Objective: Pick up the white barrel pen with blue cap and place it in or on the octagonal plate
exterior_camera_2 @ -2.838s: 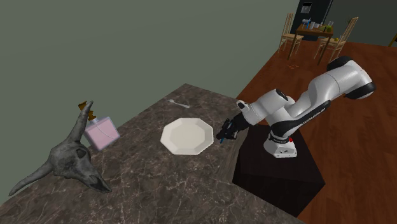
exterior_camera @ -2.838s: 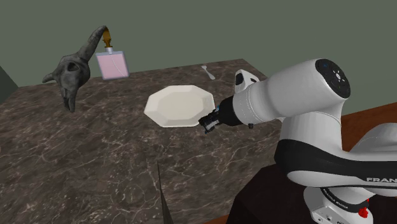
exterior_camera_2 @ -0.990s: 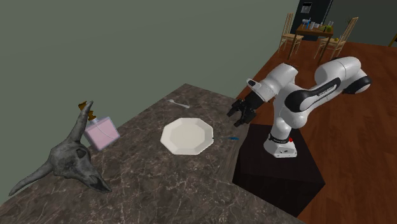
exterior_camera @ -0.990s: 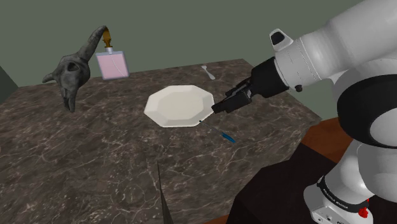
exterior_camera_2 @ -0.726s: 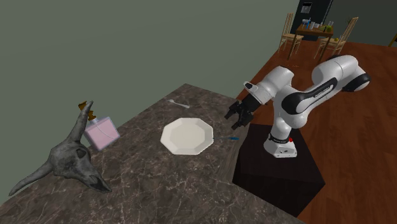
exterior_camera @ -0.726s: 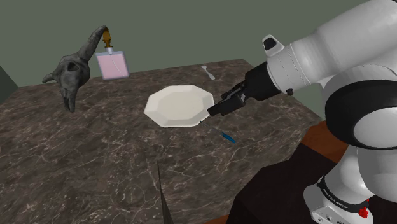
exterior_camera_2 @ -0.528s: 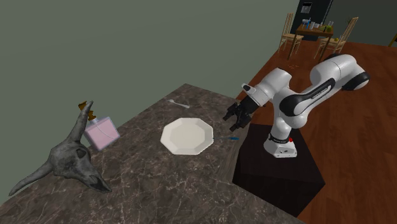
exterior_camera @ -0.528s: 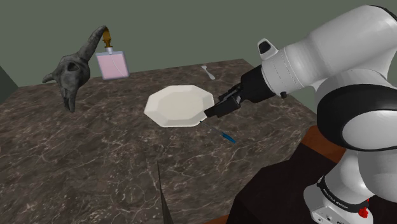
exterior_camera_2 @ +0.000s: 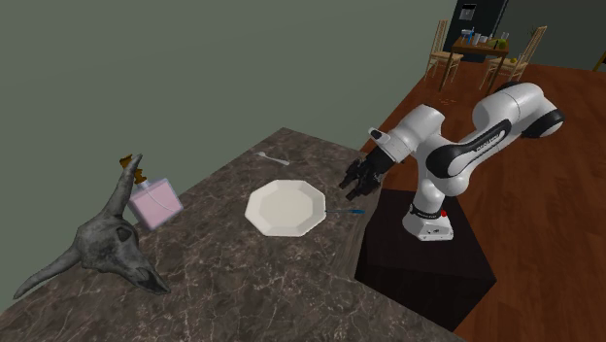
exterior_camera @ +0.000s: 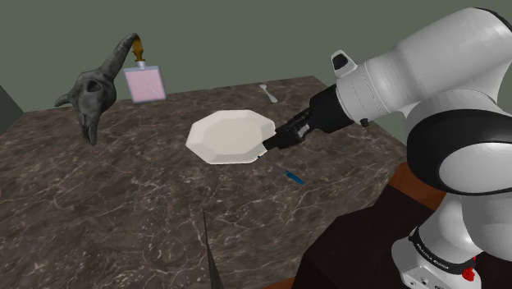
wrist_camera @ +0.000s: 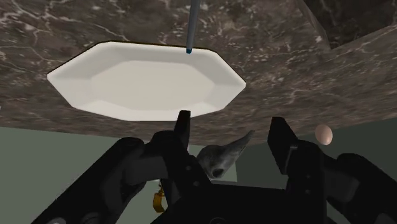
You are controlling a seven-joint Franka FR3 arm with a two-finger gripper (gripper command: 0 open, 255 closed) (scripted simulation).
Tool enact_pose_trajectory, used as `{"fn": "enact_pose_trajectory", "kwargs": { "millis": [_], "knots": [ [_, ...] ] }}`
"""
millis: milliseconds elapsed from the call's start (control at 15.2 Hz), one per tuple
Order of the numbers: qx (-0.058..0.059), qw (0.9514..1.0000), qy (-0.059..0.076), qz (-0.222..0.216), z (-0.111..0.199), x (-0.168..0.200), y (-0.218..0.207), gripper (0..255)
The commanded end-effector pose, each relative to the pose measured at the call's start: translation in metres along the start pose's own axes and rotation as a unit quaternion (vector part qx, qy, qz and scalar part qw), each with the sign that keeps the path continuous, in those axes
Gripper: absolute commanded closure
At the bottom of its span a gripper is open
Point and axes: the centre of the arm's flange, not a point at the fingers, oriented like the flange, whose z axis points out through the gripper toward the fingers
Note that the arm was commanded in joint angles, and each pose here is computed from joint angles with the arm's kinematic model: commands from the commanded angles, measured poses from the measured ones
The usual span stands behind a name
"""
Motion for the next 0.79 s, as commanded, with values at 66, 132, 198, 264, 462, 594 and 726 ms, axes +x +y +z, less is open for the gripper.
{"fn": "enact_pose_trajectory", "kwargs": {
  "millis": [66, 132, 198, 264, 462, 594, 726],
  "knots": [
    [0.0, 1.0, 0.0, 0.0, 0.0, 0.0, 0.0, 255],
    [0.0, 1.0, 0.0, 0.0, 0.0, 0.0, 0.0, 255],
    [0.0, 1.0, 0.0, 0.0, 0.0, 0.0, 0.0, 255],
    [0.0, 1.0, 0.0, 0.0, 0.0, 0.0, 0.0, 255],
    [0.0, 1.0, 0.0, 0.0, 0.0, 0.0, 0.0, 255],
    [0.0, 1.0, 0.0, 0.0, 0.0, 0.0, 0.0, 0],
    [-0.018, 0.9927, -0.118, 0.017, 0.018, 0.016, 0.006, 0]
  ]
}}
